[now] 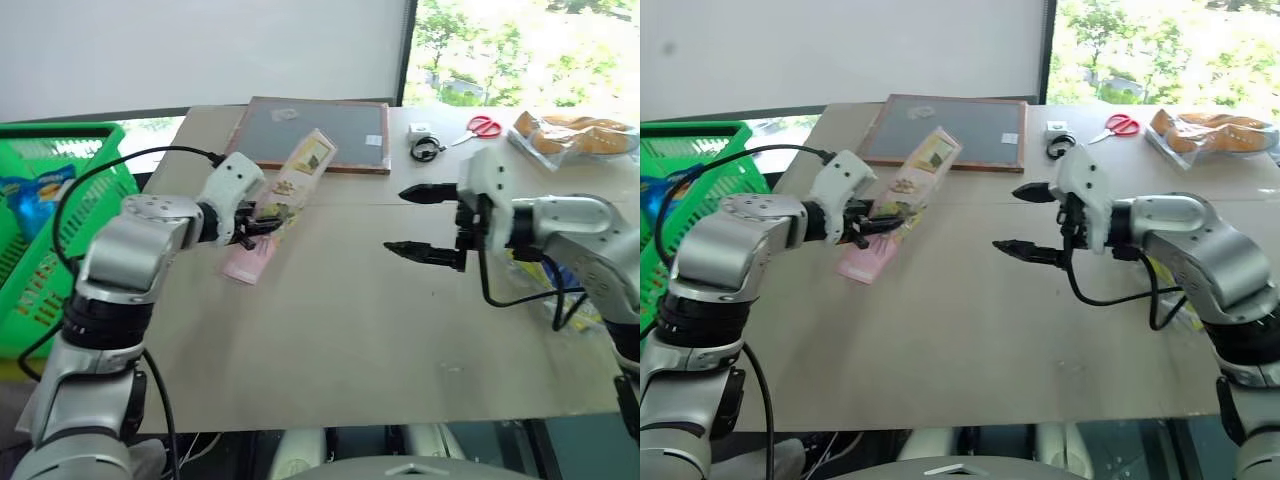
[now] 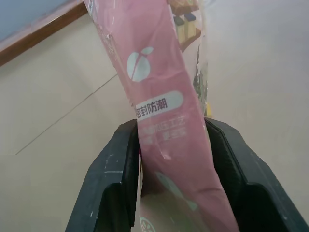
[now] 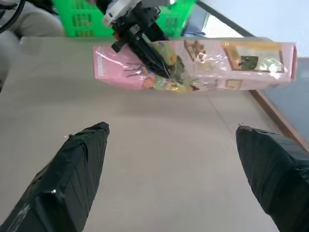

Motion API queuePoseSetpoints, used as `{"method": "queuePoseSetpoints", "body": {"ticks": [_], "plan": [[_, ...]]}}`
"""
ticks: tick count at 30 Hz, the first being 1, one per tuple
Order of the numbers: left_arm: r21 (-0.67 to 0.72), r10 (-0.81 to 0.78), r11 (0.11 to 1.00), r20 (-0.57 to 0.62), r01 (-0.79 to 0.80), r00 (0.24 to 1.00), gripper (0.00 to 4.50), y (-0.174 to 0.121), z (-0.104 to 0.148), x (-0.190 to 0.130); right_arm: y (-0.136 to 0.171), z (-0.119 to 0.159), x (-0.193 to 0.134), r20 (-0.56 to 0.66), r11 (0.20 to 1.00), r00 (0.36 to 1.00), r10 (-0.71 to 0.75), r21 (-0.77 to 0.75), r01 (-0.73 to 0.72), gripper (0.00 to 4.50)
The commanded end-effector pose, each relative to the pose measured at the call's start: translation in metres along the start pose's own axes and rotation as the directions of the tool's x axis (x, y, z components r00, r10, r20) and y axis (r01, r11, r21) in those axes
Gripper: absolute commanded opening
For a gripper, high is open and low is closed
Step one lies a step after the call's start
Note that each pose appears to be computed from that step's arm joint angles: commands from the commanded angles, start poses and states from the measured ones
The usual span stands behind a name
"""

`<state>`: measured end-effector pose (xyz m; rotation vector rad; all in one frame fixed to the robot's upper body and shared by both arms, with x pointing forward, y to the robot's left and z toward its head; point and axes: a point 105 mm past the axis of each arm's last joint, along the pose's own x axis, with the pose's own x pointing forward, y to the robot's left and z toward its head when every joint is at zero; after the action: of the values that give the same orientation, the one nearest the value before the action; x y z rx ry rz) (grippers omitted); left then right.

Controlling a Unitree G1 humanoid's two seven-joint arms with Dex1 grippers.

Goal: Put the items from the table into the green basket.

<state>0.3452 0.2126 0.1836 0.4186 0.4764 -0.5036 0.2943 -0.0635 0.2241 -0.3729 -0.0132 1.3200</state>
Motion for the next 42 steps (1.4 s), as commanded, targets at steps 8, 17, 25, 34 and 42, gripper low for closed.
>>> {"method": "queuePoseSetpoints", "body": {"ticks": [8,17,25,34,42], "plan": [[-0.065,0.435,0.900,0.113,-0.430,0.893,1.95,0.084,0.028,-0.081,-0.013,0.064,0.045,0.184,0.984,0.978,0.099,-0.163,-0.069,4.50],[0.024,0.687,0.724,0.076,-0.690,0.723,1.95,0.174,0.009,-0.125,-0.039,0.110,0.086,0.205,0.996,0.977,-0.056,-0.051,0.068,4.50],[0.132,0.778,0.621,0.019,-0.773,0.628,1.95,0.224,-0.010,-0.143,-0.040,0.129,0.096,0.205,0.995,0.974,-0.095,0.055,0.085,4.50],[0.046,0.766,0.641,0.024,-0.766,0.643,1.95,0.227,-0.026,-0.131,-0.033,0.119,0.084,0.189,0.994,0.977,-0.100,0.065,0.089,4.50],[-0.144,0.351,0.935,0.526,-0.325,0.775,4.42,0.127,0.066,-0.055,-0.027,0.076,0.047,0.194,0.984,0.965,-0.178,0.054,0.171,4.50]]}}
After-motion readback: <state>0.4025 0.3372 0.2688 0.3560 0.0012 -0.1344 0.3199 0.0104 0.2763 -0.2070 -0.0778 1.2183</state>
